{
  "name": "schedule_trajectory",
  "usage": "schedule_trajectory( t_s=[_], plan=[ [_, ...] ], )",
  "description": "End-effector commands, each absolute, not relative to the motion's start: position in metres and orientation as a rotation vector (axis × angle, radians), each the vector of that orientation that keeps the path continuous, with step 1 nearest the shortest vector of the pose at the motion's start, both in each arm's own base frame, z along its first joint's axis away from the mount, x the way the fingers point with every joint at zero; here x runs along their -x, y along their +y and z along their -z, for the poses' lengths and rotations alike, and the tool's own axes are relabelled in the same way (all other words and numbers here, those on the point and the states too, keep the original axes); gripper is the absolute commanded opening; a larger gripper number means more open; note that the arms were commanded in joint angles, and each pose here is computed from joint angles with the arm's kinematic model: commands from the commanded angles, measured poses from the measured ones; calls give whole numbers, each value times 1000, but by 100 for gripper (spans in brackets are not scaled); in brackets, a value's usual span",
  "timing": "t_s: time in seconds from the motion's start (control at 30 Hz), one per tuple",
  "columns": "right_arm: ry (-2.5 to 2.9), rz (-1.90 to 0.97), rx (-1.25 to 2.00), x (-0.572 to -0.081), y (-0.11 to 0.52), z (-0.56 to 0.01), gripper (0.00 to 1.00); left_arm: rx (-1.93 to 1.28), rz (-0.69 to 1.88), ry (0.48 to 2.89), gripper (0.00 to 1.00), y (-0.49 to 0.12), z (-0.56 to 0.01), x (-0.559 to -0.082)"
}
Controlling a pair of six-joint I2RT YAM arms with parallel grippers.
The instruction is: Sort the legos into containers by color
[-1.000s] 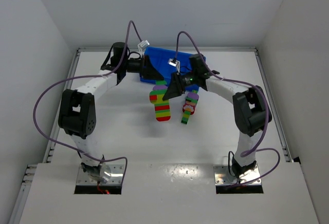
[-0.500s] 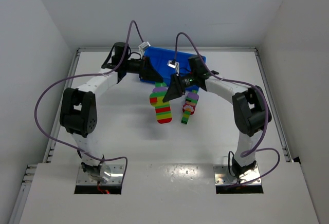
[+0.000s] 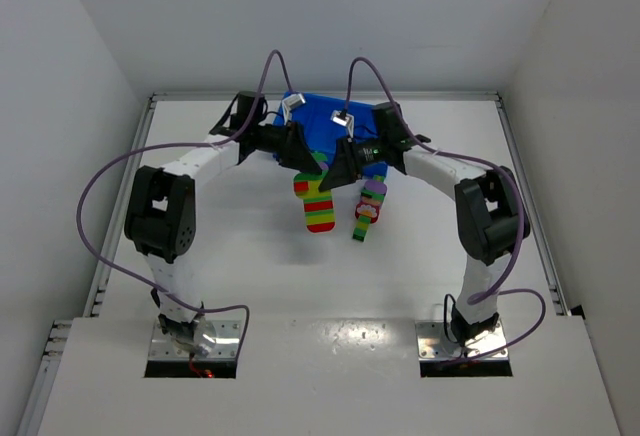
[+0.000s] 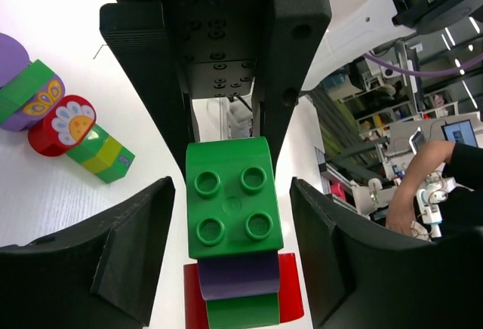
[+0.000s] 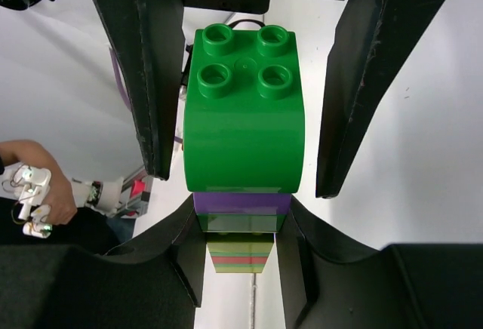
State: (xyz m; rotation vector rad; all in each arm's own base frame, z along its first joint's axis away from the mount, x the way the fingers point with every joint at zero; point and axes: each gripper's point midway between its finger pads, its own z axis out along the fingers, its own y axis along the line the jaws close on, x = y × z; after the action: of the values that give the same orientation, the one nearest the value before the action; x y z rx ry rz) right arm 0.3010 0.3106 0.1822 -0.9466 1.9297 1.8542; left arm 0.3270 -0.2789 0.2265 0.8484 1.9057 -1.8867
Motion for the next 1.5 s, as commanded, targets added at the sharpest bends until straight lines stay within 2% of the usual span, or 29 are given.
schedule_trajectory(
  t_s=[0.0,0.33,0.43,0.53,0.57,0.67,0.8,0.93,1.13,1.23,1.4,1.47],
  plan=[
    [1801,-1827,1032,-304,311,-206,2,-938,1891,1810,68,-279,-243,-326],
    [1827,-1812,1046,-293,305,-196,2,-943,1825,1781,69,-280,-256,-342],
    [1827,-1812,1046,-293,305,-196,2,-942,1826,1780,64,-281,-258,-345],
    [1817,-1807,1051,-296,306,-201,2,-936,1832,1790,45,-281,-254,-347],
    [1817,-1807,1051,-296,306,-201,2,-930,1837,1798,35,-281,-250,-348],
    [1808,-1802,1056,-297,307,-204,2,-927,1840,1794,18,-278,-251,-349],
    [1809,-1784,1067,-297,306,-199,2,-886,1814,1815,5,-271,-246,-359],
    [1853,-1739,1082,-285,299,-192,1,-857,1763,1813,0,-265,-248,-376],
    [1879,-1694,1114,-267,292,-179,1,-840,1694,1771,0,-269,-270,-412],
    [1896,-1640,1109,-269,282,-175,1,-790,1669,1778,0,-272,-263,-429],
    [1997,-1529,1035,-278,251,-164,1,-622,1395,1856,0,-288,-229,-477],
    [2042,-1468,951,-293,232,-162,1,-542,1278,1912,3,-300,-215,-500]
  ],
)
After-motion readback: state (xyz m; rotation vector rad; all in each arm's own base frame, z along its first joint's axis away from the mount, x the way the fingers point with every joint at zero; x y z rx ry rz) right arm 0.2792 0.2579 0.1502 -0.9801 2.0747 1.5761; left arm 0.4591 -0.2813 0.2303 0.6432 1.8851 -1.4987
